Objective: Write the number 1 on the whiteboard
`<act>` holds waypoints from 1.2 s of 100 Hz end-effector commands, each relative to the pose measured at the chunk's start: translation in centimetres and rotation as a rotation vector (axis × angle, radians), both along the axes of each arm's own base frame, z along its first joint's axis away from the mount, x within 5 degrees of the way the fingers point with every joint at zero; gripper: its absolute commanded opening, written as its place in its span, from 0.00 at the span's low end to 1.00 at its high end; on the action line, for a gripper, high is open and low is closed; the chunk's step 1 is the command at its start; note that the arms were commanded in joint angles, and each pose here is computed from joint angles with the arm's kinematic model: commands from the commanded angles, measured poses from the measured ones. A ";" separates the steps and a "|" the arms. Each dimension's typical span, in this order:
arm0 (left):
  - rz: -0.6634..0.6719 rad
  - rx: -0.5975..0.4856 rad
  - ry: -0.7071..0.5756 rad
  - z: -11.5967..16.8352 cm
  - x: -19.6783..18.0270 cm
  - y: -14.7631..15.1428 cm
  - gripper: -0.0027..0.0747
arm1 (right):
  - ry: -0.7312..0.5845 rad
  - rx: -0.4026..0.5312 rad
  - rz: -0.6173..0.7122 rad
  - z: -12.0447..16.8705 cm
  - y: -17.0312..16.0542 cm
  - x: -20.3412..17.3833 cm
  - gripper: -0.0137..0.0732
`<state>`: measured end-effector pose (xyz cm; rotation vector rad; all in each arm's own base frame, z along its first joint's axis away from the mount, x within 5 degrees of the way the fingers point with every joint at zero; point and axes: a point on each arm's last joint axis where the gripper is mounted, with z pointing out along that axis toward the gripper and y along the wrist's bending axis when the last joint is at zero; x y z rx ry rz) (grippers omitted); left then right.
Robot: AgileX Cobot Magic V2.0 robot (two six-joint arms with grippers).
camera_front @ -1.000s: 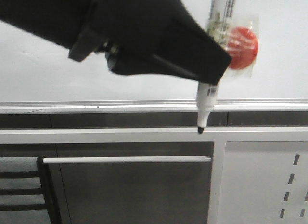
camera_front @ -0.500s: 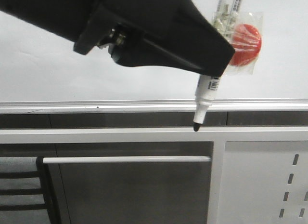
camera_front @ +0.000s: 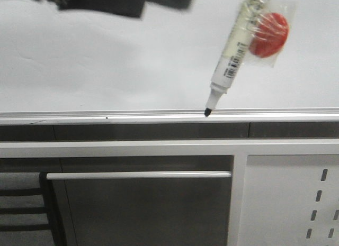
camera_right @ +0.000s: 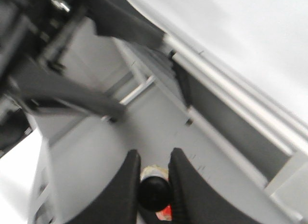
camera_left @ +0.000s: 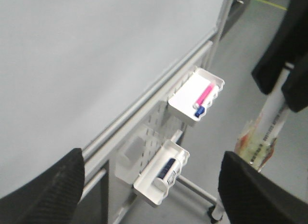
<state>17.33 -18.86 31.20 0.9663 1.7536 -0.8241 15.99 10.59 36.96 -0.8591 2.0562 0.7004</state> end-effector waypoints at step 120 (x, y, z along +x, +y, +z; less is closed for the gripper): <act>0.539 -0.321 -0.107 4.4 -4.0 9.6 0.01 | -0.766 0.202 -0.316 -1.4 -1.2 -3.2 0.11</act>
